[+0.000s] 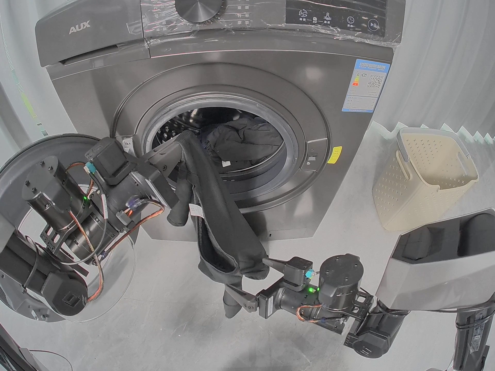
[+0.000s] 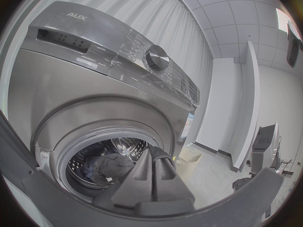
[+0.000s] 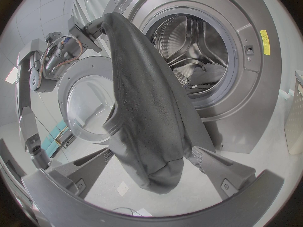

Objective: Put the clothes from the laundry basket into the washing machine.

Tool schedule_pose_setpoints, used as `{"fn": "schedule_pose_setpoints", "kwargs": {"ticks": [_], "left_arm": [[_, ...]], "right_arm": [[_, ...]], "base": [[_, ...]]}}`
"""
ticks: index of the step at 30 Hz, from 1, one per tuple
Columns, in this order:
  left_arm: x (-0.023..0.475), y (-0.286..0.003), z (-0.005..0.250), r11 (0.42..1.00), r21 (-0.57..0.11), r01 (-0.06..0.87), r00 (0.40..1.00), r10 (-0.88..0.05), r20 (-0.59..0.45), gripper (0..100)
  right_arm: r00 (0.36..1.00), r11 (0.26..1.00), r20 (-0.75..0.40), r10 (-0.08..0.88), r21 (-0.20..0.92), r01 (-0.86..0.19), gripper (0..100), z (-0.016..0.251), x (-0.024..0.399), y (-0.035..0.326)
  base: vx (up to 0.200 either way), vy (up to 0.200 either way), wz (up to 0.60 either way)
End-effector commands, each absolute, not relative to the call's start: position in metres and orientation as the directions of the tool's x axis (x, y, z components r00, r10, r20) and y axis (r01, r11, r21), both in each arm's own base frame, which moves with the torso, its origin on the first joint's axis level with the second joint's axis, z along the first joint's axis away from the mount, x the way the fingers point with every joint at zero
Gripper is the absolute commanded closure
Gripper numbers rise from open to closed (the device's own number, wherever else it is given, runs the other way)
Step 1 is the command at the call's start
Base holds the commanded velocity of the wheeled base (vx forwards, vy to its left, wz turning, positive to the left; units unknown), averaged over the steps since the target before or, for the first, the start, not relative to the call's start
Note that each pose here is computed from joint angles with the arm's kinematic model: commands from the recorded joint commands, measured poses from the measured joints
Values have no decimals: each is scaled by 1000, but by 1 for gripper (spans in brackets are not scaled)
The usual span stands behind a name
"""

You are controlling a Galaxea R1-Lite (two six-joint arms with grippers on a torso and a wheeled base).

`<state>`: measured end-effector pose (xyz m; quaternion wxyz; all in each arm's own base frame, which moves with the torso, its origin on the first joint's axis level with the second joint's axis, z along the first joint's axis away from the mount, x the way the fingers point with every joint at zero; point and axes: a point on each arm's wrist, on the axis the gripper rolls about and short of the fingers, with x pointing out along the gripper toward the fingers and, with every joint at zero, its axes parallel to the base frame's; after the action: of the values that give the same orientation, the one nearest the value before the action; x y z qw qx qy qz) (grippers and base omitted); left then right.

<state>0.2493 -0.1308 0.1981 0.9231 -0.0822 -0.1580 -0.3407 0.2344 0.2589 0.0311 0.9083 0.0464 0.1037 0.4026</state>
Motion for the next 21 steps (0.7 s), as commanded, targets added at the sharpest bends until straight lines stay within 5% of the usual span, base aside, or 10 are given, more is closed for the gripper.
{"fn": "schedule_pose_setpoints", "kwargs": {"ticks": [1,21], "left_arm": [[245,-134,198,742,-44,669,707,-617,346,100],[234,-139,205,715,-42,697,677,-638,366,100]], "right_arm": [[685,690,-96,722,167,-704,0,24,264,271],[736,722,75,673,148,-676,0,15,338,297]], "base": [[0,0,0],[0,0,0]]}}
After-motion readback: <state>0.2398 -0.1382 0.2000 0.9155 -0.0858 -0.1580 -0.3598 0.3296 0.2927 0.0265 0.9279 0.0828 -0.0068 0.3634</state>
